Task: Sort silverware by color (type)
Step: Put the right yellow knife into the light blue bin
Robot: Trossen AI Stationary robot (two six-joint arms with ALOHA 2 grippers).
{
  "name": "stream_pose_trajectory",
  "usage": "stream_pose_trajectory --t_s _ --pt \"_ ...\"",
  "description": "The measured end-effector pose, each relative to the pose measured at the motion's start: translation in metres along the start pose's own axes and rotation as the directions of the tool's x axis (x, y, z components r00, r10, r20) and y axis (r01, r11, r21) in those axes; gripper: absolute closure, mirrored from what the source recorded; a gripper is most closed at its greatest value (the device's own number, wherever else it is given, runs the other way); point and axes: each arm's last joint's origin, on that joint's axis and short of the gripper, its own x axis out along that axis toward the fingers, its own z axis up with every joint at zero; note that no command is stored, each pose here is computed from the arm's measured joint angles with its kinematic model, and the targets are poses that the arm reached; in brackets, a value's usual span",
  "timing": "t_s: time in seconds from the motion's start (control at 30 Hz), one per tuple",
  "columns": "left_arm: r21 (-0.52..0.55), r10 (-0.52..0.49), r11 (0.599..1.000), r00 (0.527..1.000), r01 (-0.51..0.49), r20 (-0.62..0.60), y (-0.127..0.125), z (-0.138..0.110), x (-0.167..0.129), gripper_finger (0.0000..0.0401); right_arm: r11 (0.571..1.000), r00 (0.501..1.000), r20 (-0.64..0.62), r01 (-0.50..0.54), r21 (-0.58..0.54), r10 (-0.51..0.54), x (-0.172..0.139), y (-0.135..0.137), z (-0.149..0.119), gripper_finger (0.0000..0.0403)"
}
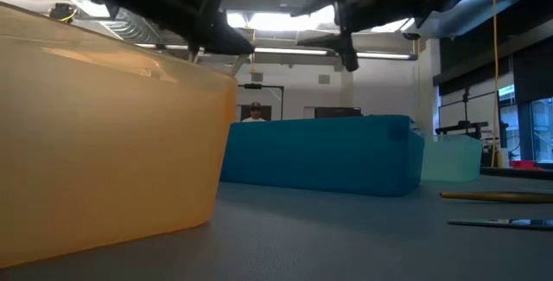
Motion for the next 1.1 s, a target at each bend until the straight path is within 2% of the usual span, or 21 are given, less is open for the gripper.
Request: stream_pose_trajectory --t_s 0.2,0.4,0.67,0.83,1.1 --pt "0.065 -0.003 0.998 0.999 0.005 -0.041 -0.003 0.027 0.011 0.0322 0.999 0.998 -0.042 -0.039 -0.019 0.038 0.022 0.006 0.008 0.0189" --pt "0.115 -0.005 0.993 0.993 0.019 -0.116 -0.009 0.037 0.029 0.0322 0.996 0.989 -0.123 -0.085 -0.019 0.082 0.035 0.014 0.015 0.0189" --pt "0.141 -0.023 0.989 0.986 0.047 -0.168 -0.013 0.032 0.039 0.0322 1.0 0.975 -0.22 0.022 -0.012 -0.024 0.033 0.006 0.008 0.0189" --pt "0.14 0.005 0.99 0.988 0.017 -0.156 -0.013 0.034 0.039 0.0322 0.995 0.952 -0.291 0.101 0.004 -0.096 0.033 -0.003 -0.001 0.0189" --pt "0.156 0.007 0.988 0.988 0.018 -0.157 -0.016 0.033 0.038 0.0322 0.995 0.96 -0.264 0.096 -0.022 -0.099 0.033 -0.002 0.001 0.0189"
